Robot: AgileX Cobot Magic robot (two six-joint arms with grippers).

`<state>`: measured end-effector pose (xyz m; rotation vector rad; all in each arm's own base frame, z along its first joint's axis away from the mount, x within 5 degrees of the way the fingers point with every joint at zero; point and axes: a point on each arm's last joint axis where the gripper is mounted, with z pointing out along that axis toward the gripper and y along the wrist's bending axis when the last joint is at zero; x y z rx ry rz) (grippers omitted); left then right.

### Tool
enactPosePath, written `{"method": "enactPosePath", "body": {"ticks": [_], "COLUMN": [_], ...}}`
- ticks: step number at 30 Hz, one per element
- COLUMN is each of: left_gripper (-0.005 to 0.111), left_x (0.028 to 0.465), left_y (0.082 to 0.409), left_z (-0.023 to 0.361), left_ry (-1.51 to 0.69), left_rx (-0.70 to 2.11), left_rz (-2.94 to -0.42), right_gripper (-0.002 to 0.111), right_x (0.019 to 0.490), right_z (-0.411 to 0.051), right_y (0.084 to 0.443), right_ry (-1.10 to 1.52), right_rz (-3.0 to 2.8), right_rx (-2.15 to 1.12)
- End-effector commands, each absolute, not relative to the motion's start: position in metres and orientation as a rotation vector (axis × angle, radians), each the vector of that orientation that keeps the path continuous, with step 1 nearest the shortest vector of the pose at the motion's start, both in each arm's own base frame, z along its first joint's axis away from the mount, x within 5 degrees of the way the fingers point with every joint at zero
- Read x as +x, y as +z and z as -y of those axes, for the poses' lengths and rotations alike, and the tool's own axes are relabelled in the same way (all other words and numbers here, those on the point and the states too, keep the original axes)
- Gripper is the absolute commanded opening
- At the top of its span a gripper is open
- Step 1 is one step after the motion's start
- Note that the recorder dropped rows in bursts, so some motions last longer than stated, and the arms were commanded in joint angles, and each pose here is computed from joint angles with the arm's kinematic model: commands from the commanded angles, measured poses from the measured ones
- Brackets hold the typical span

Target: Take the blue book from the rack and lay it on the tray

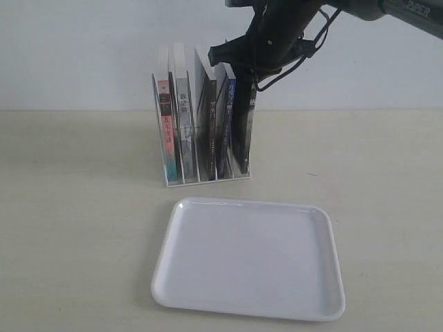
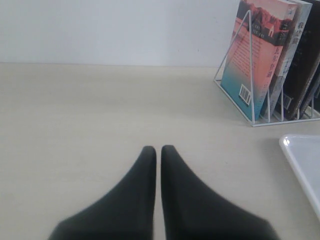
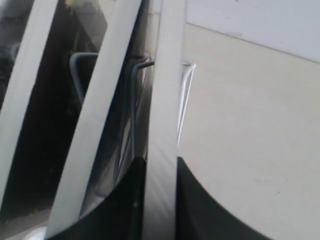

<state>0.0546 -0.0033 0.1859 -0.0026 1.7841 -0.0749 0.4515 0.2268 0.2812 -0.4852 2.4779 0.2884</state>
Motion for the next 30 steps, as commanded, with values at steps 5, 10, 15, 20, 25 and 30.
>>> {"method": "enactPosePath", "body": {"ticks": [5,10,15,20,25,30], "left_gripper": [0.004,0.004,0.004,0.004,0.004,0.004], "left_x": [0.054,0.054,0.054,0.054,0.054,0.054], "left_y": [0.187,0.187,0.187,0.187,0.187,0.187], "left_z": [0.003,0.003,0.003,0.003,0.003,0.003], "left_ry": [-0.077,-0.077,-0.077,-0.077,-0.077,-0.077], "left_rx": [-0.007,-0.007,-0.007,-0.007,-0.007,-0.007], "left_rz": [-1.776,-1.776,-1.776,-1.776,-1.776,-1.776], "right_gripper": [0.041,0.041,0.041,0.041,0.040,0.040], "right_x": [0.454,0.438,0.416,0.412,0.416,0.421], "right_z": [-0.227,-0.220,-0.214,-0.233,-0.242,-0.245], "right_y": [0.293,0.322,0.366,0.354,0.336,0.326], "right_ry": [0.327,0.331,0.428,0.448,0.418,0.410], "right_rz": [-2.397,-2.408,-2.343,-2.378,-2.416,-2.430], "right_rx": [-0.487,-0.487,-0.449,-0.500,-0.492,-0.481]}}
